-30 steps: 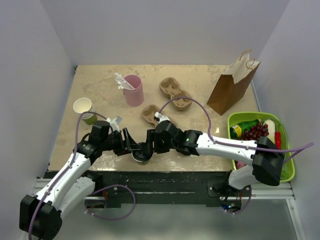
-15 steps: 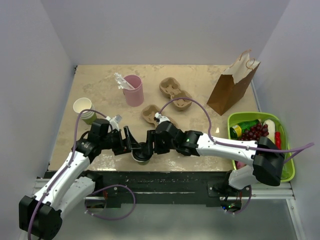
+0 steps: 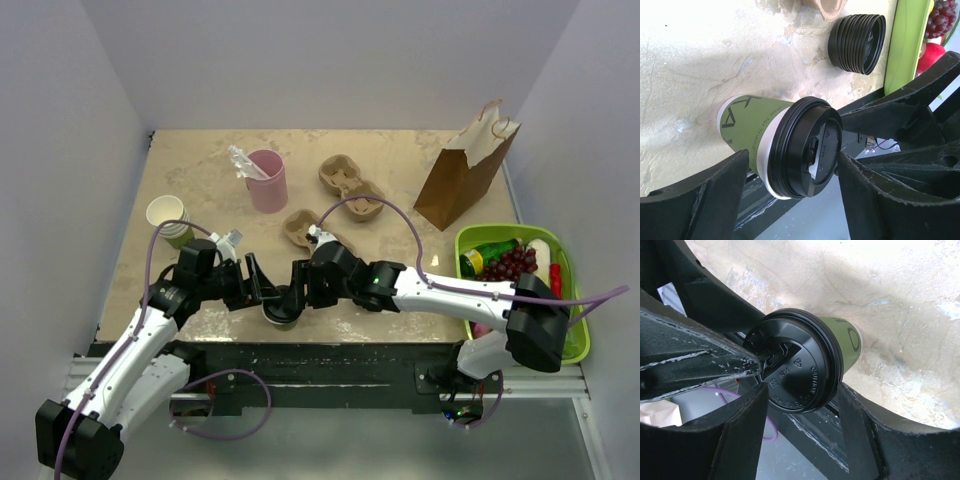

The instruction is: Pack the takeout coffee

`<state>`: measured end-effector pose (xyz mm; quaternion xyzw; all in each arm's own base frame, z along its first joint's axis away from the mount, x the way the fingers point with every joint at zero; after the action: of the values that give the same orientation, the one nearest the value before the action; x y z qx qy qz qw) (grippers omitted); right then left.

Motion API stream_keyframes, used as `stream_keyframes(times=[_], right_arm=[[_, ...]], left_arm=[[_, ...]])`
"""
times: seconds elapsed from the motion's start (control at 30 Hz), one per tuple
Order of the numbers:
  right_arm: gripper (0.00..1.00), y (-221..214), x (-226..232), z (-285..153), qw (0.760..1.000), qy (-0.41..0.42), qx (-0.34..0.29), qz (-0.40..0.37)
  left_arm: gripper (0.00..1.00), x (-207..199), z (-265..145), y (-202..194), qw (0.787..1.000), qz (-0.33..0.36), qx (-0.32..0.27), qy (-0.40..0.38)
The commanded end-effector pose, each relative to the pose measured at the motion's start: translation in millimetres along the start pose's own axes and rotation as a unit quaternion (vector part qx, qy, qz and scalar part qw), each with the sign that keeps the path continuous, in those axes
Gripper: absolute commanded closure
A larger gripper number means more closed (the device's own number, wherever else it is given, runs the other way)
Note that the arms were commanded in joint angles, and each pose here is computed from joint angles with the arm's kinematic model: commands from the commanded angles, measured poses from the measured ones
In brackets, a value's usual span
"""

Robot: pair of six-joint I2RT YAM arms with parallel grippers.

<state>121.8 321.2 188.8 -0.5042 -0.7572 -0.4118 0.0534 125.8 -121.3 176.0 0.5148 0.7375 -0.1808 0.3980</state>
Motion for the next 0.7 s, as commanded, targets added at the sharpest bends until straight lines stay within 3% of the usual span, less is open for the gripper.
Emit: stream_keyframes(times=[0.0, 0.5, 0.67], right_arm=[[0.40, 12.1, 13.5, -16.2, 0.999, 0.032, -0.028, 0.000], [0.40, 11.7, 23.8, -12.1, 0.997, 0.080, -0.022, -0.003], [0.40, 15.0, 26.9, -12.8, 0.995, 0.092, -0.036, -0.012]], left_arm=[[0.26, -5.0, -1.2, -1.1, 1.000, 0.004, 0.004, -0.018], [0.33, -4.0, 0.7, -0.4, 1.000, 0.002, 0.007, -0.014], [0.41, -0.9, 1.1, -1.4, 1.000, 0.003, 0.009, -0.005]])
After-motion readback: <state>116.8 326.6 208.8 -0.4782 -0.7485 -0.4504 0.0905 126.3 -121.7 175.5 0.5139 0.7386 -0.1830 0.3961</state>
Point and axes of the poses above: each gripper's point midway between its finger pads, its own z axis out along the fingers, its own x axis along the line the jaws close on, y = z × x, the point moved 8 cm from there along -z, back along the fingers, and after that the axes turned 11 degrees about -z, right-handed, at the moved point
